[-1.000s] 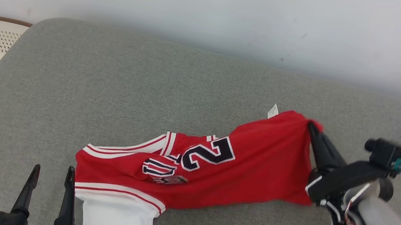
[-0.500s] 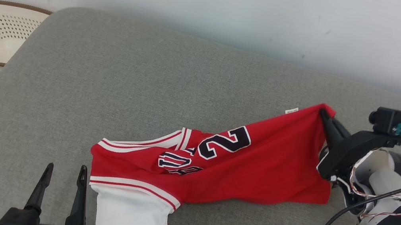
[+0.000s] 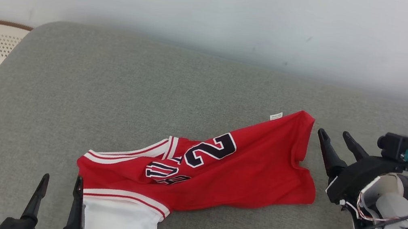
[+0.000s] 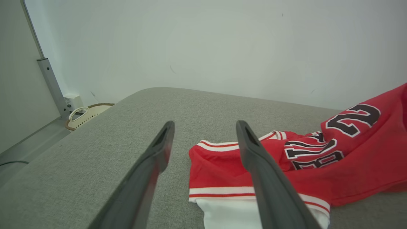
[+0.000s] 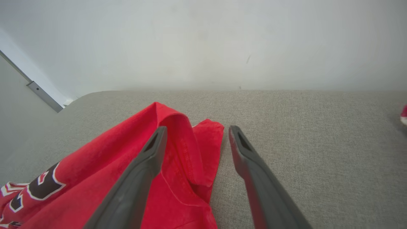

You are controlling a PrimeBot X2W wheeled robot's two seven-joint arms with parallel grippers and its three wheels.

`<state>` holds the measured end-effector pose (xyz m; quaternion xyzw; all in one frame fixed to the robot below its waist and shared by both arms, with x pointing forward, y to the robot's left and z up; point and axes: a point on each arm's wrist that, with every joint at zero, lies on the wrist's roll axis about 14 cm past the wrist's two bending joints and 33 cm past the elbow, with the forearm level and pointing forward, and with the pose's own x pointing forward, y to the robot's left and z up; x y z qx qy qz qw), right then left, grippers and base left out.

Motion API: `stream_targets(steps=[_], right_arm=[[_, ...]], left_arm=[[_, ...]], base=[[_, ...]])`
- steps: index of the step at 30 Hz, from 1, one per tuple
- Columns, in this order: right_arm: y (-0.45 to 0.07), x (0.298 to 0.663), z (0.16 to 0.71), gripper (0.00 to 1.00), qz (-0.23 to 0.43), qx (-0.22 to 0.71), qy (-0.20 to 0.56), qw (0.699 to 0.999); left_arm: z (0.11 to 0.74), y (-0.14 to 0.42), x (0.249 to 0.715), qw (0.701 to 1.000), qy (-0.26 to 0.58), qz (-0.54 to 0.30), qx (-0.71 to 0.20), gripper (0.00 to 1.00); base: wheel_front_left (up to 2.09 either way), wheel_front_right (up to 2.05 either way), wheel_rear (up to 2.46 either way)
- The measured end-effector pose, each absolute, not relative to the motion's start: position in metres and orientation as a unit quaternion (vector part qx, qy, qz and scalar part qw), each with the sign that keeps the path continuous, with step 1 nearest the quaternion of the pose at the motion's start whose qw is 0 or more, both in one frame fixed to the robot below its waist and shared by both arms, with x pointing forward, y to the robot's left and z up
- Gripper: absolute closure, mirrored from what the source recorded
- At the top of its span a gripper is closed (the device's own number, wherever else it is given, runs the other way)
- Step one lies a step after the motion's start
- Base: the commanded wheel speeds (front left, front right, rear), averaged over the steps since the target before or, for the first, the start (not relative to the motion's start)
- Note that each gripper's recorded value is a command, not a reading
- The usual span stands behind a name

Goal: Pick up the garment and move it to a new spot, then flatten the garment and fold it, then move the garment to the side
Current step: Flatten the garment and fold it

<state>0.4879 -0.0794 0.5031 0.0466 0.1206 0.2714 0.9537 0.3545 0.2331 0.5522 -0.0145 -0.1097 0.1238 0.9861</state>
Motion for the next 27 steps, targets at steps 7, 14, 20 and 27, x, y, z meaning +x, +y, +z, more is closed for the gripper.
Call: stream_targets(steps=[7,14,20,27], right_arm=[[-0.108,0.464,0.501,0.00,0.258,0.059,0.100,0.959],[-0.113,0.443,0.496,0.00,0.264,0.069,0.091,0.958],[-0.107,0.425,0.473,0.00,0.278,0.053,0.114,0.952],[-0.101,0.427,0.455,0.00,0.287,0.011,0.143,0.947]], left_arm=[[0.555,0.224,0.354,0.987,-0.114,0.110,-0.018,0.00],[0.556,0.223,0.355,0.987,-0.117,0.109,-0.019,0.00],[0.553,0.222,0.354,0.988,-0.112,0.108,-0.019,0.00],[0.551,0.224,0.354,0.988,-0.109,0.111,-0.018,0.00]], base=[[0.00,0.00,0.00],[0.00,0.00,0.00],[0.00,0.00,0.00],[0.00,0.00,0.00]])
